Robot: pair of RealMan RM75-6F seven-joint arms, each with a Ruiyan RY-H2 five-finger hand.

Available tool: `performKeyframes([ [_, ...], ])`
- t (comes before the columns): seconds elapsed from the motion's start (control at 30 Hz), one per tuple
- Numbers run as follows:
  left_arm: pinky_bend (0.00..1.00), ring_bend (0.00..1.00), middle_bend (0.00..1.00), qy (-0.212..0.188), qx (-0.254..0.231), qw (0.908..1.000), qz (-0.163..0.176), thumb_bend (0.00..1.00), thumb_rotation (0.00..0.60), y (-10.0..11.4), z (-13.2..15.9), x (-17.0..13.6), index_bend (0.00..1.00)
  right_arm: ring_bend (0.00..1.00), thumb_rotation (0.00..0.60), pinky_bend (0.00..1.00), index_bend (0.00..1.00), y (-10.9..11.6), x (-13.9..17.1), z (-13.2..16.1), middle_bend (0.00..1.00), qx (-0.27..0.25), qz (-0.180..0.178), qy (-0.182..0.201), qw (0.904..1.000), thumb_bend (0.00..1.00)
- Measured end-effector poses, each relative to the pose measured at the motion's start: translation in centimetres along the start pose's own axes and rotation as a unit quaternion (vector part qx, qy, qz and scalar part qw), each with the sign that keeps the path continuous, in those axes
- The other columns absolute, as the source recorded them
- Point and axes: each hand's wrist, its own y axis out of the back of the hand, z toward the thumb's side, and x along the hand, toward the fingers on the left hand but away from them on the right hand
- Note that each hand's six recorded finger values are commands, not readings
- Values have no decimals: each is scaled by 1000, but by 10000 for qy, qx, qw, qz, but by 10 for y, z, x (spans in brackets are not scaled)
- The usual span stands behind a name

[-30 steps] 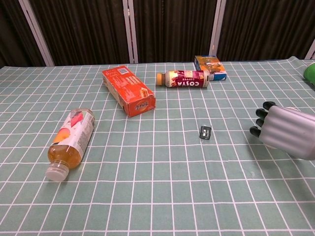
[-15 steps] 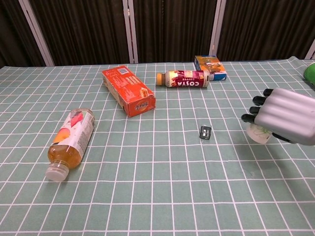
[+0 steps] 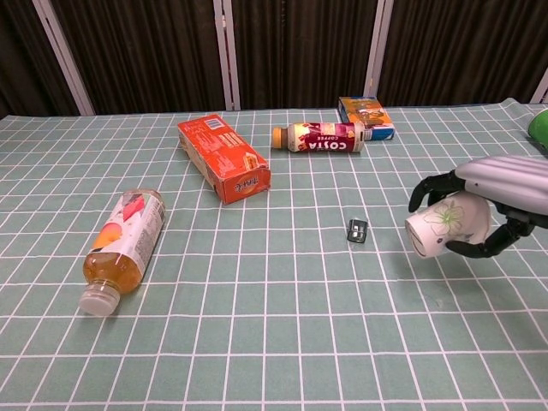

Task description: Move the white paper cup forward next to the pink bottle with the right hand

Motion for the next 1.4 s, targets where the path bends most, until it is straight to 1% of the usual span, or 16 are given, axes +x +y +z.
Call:
performKeyframes([
  [0.07, 0, 0, 0, 10, 4, 10000, -5, 0, 600, 0, 0, 0, 0, 249, 600, 390, 284, -3, -2, -3, 398, -279, 94, -30, 9996, 294],
  [0.17, 0, 0, 0, 19, 6, 10000, -24, 0, 600, -1, 0, 1, 0, 220, 600, 367, 252, -5, -4, -9, 363, -329, 135, -65, 9993, 293],
  [0.23, 0, 0, 0, 14, 3, 10000, -39, 0, 600, -2, 0, 0, 0, 153, 600, 279, 177, -7, -5, -13, 287, -319, 162, -86, 9993, 284],
  [0.27, 0, 0, 0, 8, -4, 10000, -50, 0, 600, -2, 0, 0, 0, 90, 600, 180, 112, -8, -4, -14, 216, -317, 182, -93, 9993, 266],
  [0.37, 0, 0, 0, -8, -4, 10000, -61, 0, 600, -2, 1, 0, 0, 1, 600, 9, 8, -10, -3, -17, 48, -179, 286, -120, 9994, 141],
  [0.4, 0, 0, 0, -9, -3, 10000, -62, 0, 600, -2, 1, 0, 0, 0, 600, 0, 0, -10, -2, -18, 12, -98, 311, -130, 9994, 79],
  [0.5, 0, 0, 0, -10, -4, 10000, -55, 0, 600, -2, 1, 0, 0, 0, 600, 0, 0, -9, 0, -20, 0, 280, 359, -157, 9988, 11],
  [0.67, 0, 0, 0, -15, -6, 10000, -37, 0, 600, -1, 2, -1, 0, 0, 600, 0, 0, -4, 8, -14, 0, 1168, 328, -108, 9926, 10],
  [0.77, 0, 0, 0, -31, -3, 10000, -34, 0, 600, -1, 3, -2, 0, 0, 600, 0, 0, -2, 13, -6, 0, 1827, 268, -17, 9828, 12],
  [0.8, 0, 0, 0, -38, -3, 10000, -31, 0, 600, 0, 3, -2, 0, 0, 600, 0, 0, -1, 15, -3, 0, 2040, 243, 13, 9787, 12],
  [0.9, 0, 0, 0, -70, -15, 10000, -19, 0, 600, 0, 5, -3, 0, 0, 600, 0, 0, -1, 19, 8, 0, 2834, 142, 137, 9588, 19],
  [1.03, 0, 0, 0, -81, -28, 10000, 15, 0, 600, 2, 5, -4, 0, 0, 600, 0, 0, -6, 23, 25, 0, 3914, 13, 322, 9196, 34],
  [1.13, 0, 0, 0, -73, -33, 10000, 12, 0, 600, 2, 3, -4, 0, 0, 600, 0, 0, -14, 24, 35, 0, 4480, -21, 405, 8931, 38],
  [1.23, 0, 0, 0, -70, -29, 10000, -7, 0, 600, 2, 3, -3, 0, 0, 600, 0, 0, -23, 25, 42, 0, 4911, -33, 453, 8699, 41],
  [1.33, 0, 0, 0, -64, -31, 10000, -10, 0, 600, 2, 3, -3, 0, 0, 600, 6, 0, -33, 25, 48, 0, 5220, 1, 476, 8516, 46],
  [1.4, 0, 0, 0, -56, -31, 10000, -9, 0, 600, 2, 2, -2, 0, 0, 600, 28, 0, -38, 26, 50, 3, 5358, 43, 465, 8430, 48],
])
